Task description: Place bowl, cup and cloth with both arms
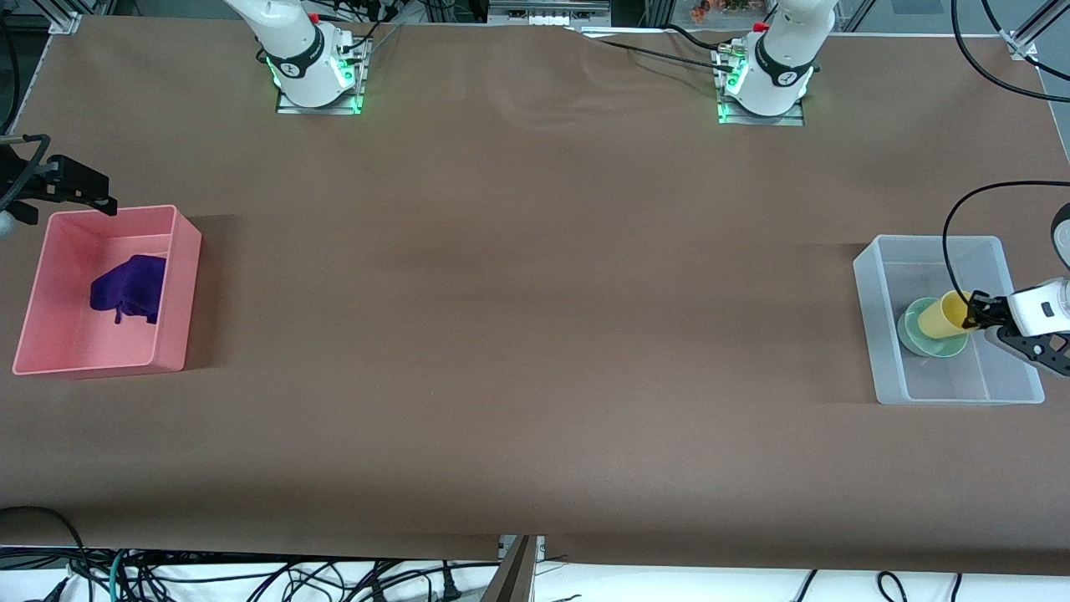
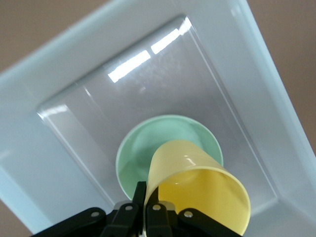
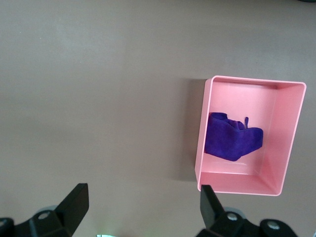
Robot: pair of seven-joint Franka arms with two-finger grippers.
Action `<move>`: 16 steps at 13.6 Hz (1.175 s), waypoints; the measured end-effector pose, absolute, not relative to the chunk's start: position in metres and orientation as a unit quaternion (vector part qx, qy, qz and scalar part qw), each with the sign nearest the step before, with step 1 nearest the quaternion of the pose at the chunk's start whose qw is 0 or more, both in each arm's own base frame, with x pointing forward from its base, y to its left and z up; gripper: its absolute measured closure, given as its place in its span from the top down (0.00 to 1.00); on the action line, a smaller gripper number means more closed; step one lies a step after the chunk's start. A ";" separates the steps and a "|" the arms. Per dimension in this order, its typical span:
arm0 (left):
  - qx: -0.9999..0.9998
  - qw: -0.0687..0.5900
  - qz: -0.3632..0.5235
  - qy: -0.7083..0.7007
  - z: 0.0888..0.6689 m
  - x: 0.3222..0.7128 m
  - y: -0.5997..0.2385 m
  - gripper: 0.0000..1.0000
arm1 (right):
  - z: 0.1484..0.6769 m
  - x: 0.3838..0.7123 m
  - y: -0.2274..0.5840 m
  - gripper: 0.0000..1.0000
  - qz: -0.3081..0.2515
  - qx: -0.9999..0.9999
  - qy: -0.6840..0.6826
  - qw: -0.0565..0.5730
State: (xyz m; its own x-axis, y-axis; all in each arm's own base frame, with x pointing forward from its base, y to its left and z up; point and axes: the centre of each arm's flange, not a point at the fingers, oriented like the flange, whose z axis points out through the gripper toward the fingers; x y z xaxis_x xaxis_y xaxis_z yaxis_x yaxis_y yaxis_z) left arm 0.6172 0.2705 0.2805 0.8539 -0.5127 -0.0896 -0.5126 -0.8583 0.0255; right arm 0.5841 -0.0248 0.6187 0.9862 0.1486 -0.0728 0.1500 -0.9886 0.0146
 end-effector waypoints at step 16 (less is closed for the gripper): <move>0.984 -0.026 -0.094 -0.149 0.542 0.596 0.025 1.00 | 0.612 0.587 -0.029 1.00 -0.042 0.996 0.074 0.010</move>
